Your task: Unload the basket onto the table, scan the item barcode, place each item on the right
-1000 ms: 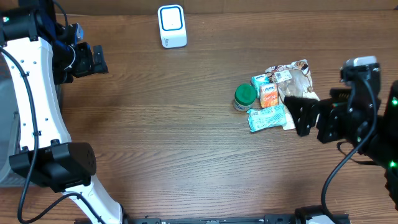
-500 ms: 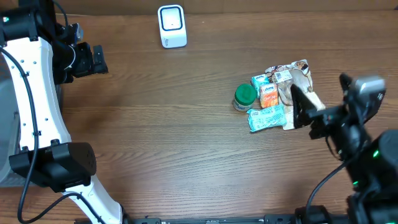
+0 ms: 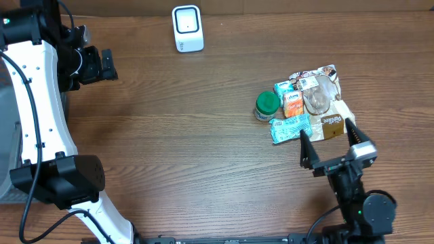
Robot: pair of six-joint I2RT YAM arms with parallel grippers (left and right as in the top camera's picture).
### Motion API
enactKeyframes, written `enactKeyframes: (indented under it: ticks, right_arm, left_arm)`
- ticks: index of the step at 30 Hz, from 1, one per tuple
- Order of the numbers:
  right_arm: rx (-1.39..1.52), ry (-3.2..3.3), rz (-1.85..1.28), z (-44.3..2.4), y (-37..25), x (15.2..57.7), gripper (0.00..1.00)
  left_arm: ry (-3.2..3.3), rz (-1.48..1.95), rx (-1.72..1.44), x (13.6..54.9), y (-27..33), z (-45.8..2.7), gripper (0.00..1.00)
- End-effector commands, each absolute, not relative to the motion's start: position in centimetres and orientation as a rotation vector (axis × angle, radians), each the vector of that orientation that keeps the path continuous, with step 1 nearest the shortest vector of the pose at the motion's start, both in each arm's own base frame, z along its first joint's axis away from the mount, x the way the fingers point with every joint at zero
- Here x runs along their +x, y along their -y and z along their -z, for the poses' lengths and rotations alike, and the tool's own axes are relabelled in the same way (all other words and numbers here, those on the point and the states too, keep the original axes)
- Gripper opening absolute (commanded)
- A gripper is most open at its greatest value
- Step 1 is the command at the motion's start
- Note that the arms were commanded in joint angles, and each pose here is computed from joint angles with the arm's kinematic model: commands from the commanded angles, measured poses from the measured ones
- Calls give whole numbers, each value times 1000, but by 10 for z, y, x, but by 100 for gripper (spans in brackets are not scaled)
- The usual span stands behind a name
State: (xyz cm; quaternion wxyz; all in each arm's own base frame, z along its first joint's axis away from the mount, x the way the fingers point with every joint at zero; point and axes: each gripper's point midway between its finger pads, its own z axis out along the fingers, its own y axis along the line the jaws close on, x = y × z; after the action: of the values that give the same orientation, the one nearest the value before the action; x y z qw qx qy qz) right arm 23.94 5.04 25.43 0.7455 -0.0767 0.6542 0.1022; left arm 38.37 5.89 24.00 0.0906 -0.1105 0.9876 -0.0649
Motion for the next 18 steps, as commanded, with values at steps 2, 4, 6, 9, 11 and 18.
enactKeyframes:
  ticks: [2, 4, 6, 9, 11, 18]
  right_arm:
    - [-185, -1418, -237, -233, -53, 236, 100]
    - [-188, -1414, -240, -226, -54, 235, 100]
    - [-190, -1414, -241, -219, -54, 235, 100]
    - [-190, -1451, -244, -203, -55, 238, 100]
    - [-189, -1497, -246, -192, -55, 239, 100]
    - [-143, -1580, -295, -173, -55, 240, 100]
  left_arm:
    - [-2899, 179, -287, 382, -57, -254, 100]
    - [-2898, 180, -286, 382, -57, -254, 99]
    - [-2898, 179, -286, 382, -57, -254, 100]
    - [-2898, 180, -286, 382, -57, -254, 100]
    - [-2898, 179, -286, 382, -57, -254, 100]
    - [-2898, 179, -286, 382, -57, -254, 99]
